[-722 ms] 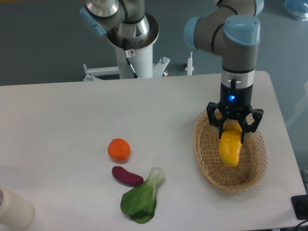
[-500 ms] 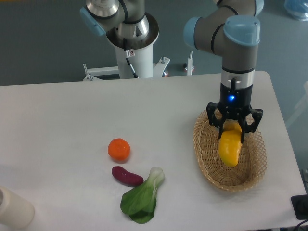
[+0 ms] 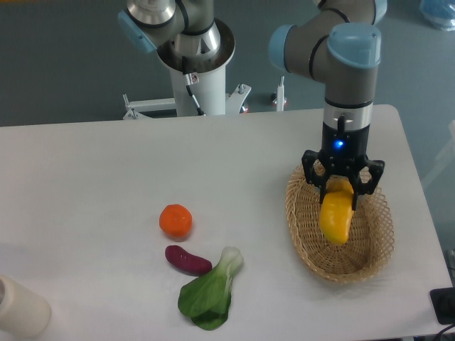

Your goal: Place the mango on the table

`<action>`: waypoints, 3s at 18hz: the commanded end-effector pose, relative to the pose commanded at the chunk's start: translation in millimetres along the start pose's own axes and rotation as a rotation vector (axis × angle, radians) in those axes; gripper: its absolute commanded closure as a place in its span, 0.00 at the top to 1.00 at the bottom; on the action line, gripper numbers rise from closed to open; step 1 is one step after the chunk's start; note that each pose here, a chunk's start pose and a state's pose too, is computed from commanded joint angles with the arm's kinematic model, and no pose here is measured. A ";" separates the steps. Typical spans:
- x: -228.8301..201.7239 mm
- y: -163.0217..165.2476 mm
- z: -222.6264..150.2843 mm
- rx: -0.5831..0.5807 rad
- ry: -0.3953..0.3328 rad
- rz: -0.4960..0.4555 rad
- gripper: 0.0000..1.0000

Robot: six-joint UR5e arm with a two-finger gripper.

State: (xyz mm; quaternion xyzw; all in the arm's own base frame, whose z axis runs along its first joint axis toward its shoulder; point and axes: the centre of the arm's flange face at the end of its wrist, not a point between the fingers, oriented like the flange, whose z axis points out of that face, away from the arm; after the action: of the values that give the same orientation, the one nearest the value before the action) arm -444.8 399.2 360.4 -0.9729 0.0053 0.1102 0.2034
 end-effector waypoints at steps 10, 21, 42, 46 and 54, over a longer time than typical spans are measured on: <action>188.1 -3.2 23.5 -0.138 0.136 0.198 0.38; 232.3 33.0 70.5 -0.242 0.261 0.402 0.38; 233.7 38.3 94.5 -0.268 0.301 0.385 0.61; 231.6 37.0 97.6 -0.268 0.303 0.392 0.62; 223.2 28.7 92.6 -0.255 0.282 0.388 1.00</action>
State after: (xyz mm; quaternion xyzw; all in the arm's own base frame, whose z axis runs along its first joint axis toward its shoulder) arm -248.2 417.3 218.0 -0.9771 0.2060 0.0105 0.0515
